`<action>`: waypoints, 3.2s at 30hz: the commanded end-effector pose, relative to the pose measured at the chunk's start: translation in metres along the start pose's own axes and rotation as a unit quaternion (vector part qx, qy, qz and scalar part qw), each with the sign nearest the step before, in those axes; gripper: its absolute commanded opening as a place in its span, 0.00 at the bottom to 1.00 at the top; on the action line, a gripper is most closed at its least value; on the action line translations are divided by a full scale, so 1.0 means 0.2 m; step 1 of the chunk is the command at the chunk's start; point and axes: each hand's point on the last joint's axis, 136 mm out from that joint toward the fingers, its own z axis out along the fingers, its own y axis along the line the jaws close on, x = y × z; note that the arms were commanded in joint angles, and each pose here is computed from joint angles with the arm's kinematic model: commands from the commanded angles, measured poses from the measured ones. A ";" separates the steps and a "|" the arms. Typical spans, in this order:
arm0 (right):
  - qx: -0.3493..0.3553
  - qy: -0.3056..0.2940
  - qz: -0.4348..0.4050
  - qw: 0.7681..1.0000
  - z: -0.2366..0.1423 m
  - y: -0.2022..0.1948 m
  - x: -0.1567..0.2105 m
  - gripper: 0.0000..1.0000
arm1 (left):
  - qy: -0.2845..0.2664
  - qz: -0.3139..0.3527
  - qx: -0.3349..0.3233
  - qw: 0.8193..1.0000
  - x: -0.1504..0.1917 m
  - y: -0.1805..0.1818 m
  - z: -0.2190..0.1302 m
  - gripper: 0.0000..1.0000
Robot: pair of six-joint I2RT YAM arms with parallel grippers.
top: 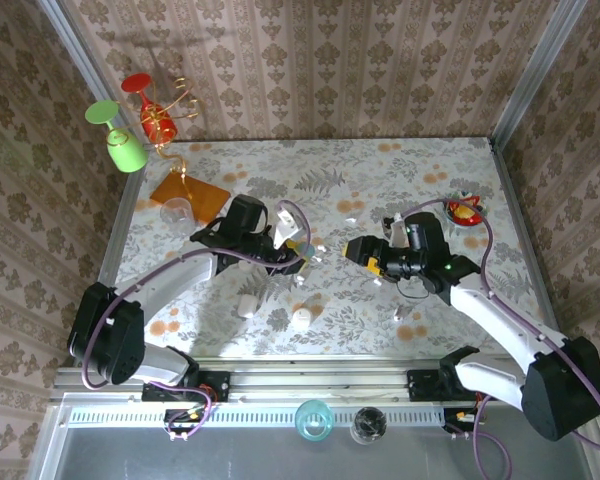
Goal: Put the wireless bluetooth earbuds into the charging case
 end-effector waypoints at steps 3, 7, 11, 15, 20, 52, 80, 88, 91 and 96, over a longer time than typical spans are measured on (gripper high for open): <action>-0.088 0.055 0.035 0.994 0.05 0.18 0.05 0.87 | -0.028 0.072 0.052 0.996 -0.06 -0.11 0.03 0.17; -0.093 0.056 0.035 0.993 0.10 0.23 0.07 0.84 | -0.035 0.109 0.055 0.992 -0.09 -0.16 0.04 0.17; -0.097 0.065 0.024 0.993 0.14 0.27 0.09 0.76 | -0.038 0.118 0.049 0.991 -0.11 -0.17 0.05 0.16; -0.102 0.070 0.019 0.992 0.18 0.30 0.11 0.67 | -0.030 0.130 0.062 0.989 -0.11 -0.22 0.06 0.16; -0.100 0.076 0.014 0.992 0.21 0.31 0.11 0.58 | -0.020 0.141 0.069 0.987 -0.08 -0.24 0.08 0.15; -0.212 0.011 0.081 0.974 -0.01 0.44 -0.13 0.05 | -0.221 0.016 -0.101 0.970 -0.20 -0.12 -0.16 0.99; -0.404 0.052 0.131 0.904 -0.11 0.78 -0.19 0.00 | -0.422 0.136 -0.023 0.896 -0.55 -0.22 -0.36 0.80; -0.408 0.051 0.119 0.904 -0.11 0.79 -0.16 0.00 | -0.425 0.133 0.038 0.895 -0.60 -0.28 -0.35 0.78; -0.408 0.051 0.117 0.904 -0.12 0.79 -0.16 0.00 | -0.422 0.126 0.050 0.896 -0.60 -0.29 -0.34 0.73; -0.408 0.054 0.116 0.904 -0.12 0.80 -0.16 0.00 | -0.420 0.119 0.058 0.898 -0.61 -0.29 -0.32 0.66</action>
